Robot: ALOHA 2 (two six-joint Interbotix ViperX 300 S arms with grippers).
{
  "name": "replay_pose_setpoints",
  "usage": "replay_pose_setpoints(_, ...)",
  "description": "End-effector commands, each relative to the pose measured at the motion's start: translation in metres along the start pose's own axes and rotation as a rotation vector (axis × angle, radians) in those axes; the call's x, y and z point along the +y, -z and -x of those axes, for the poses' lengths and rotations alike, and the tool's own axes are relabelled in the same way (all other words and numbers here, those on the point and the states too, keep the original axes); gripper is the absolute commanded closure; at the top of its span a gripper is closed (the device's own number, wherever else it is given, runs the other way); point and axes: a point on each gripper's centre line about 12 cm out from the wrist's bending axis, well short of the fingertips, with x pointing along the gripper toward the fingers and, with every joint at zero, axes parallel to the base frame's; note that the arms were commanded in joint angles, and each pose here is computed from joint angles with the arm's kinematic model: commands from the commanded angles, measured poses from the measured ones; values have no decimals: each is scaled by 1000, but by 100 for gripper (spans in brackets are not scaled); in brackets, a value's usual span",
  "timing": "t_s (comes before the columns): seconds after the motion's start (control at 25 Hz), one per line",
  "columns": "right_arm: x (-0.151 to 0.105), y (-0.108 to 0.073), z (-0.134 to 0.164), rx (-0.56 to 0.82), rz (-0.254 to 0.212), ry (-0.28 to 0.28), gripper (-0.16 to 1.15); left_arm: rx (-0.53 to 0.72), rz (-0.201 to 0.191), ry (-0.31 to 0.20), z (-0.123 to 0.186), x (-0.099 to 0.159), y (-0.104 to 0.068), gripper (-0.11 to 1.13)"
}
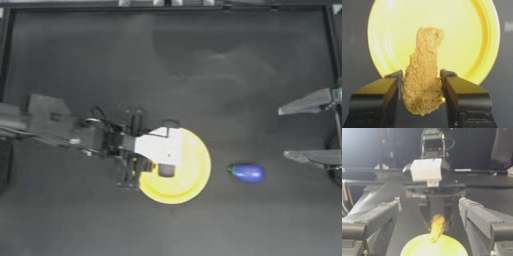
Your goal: Put brown chicken wing on plate
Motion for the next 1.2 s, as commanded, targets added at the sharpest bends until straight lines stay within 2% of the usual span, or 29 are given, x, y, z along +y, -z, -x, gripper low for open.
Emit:
replay_pose_setpoints(0.04,0,-5,-1,-15,-5,-1,-2,-68,-3,-11,1,7,-22,75)
replay_pose_setpoints(0.24,0,-3,-1,-12,-5,-1,-2,-79,-12,-7,-18,7,-28,75)
replay_pose_setpoints(0.4,0,-3,-1,-12,-5,-1,-2,-60,-12,-2,-29,5,-26,75)
replay_pose_setpoints(0.6,0,-2,-1,-14,-5,-1,-2,-36,9,16,-41,2,-22,75)
replay_pose_setpoints(0.84,0,-2,-1,-14,-5,-1,-2,-23,-4,24,-50,0,-19,72)
replay_pose_setpoints(0.92,0,-2,-1,-14,-8,0,-2,-23,-4,27,-51,-1,-19,65)
replay_pose_setpoints(1.0,0,-2,-1,-14,-13,1,-2,-23,4,30,-51,-1,-19,52)
replay_pose_setpoints(1.2,0,-2,-1,-12,-13,1,-2,-23,19,38,-51,-2,-19,5)
